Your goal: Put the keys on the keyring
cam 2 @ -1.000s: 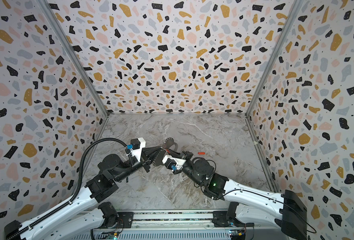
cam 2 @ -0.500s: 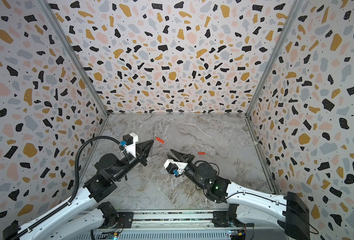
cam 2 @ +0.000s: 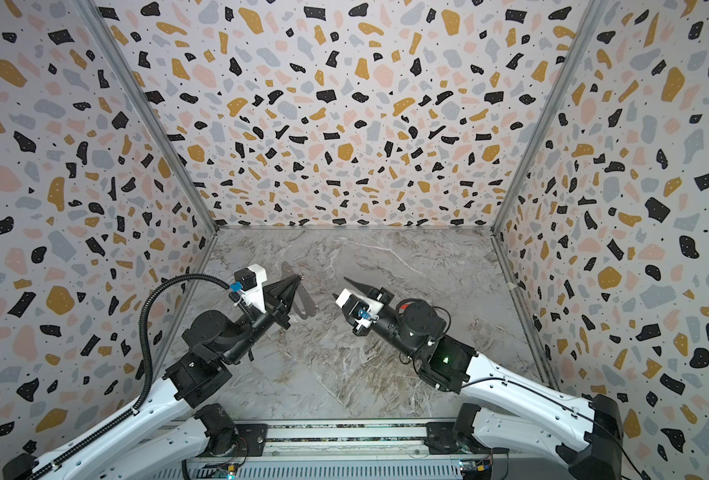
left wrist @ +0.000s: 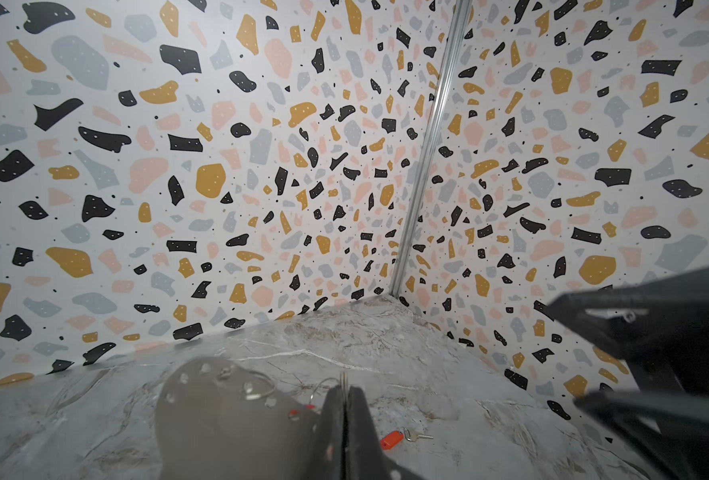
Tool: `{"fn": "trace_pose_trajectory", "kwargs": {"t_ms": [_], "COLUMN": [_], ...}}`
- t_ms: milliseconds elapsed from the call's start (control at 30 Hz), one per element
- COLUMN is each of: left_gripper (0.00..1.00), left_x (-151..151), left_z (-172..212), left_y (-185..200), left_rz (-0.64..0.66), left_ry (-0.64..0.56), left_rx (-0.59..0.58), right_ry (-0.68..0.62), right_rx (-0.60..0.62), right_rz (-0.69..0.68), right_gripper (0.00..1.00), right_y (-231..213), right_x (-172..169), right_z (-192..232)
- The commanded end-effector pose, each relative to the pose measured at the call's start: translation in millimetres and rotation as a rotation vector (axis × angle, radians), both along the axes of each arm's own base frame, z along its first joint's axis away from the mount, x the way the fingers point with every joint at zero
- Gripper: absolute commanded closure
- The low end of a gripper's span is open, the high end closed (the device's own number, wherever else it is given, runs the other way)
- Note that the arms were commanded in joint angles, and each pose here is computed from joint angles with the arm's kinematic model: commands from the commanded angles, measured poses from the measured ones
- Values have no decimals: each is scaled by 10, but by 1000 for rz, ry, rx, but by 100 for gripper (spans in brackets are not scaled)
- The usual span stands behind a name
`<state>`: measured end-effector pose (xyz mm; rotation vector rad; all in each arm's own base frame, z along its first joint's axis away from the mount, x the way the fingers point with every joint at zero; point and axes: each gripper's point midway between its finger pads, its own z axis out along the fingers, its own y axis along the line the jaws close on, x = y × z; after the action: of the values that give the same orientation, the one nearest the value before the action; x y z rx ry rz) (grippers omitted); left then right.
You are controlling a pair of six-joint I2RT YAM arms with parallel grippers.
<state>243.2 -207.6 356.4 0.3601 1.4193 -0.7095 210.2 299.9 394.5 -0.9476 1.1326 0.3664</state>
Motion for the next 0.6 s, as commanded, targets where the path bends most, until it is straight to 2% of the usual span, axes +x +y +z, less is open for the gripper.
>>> {"fn": "trace_pose_trajectory", "kwargs": {"t_ms": [0, 100, 267, 567], "left_gripper": [100, 100, 100, 100], "left_x": [-138, -184, -243, -291], "left_z": [133, 127, 138, 141], "left_y": [-84, -138, -217, -305], "left_rz": [-81, -119, -176, -233], "left_ry": [-69, -72, -72, -69], "left_rx": [7, 36, 48, 53], "right_ry": [149, 172, 222, 238], "right_rx": [24, -29, -139, -181], "right_rz": [140, 196, 258, 268], "right_gripper": [68, 71, 70, 69], "right_y": [12, 58, 211, 302], "right_x": [-86, -127, -152, -103], "right_z": [40, -69, -371, -539]}}
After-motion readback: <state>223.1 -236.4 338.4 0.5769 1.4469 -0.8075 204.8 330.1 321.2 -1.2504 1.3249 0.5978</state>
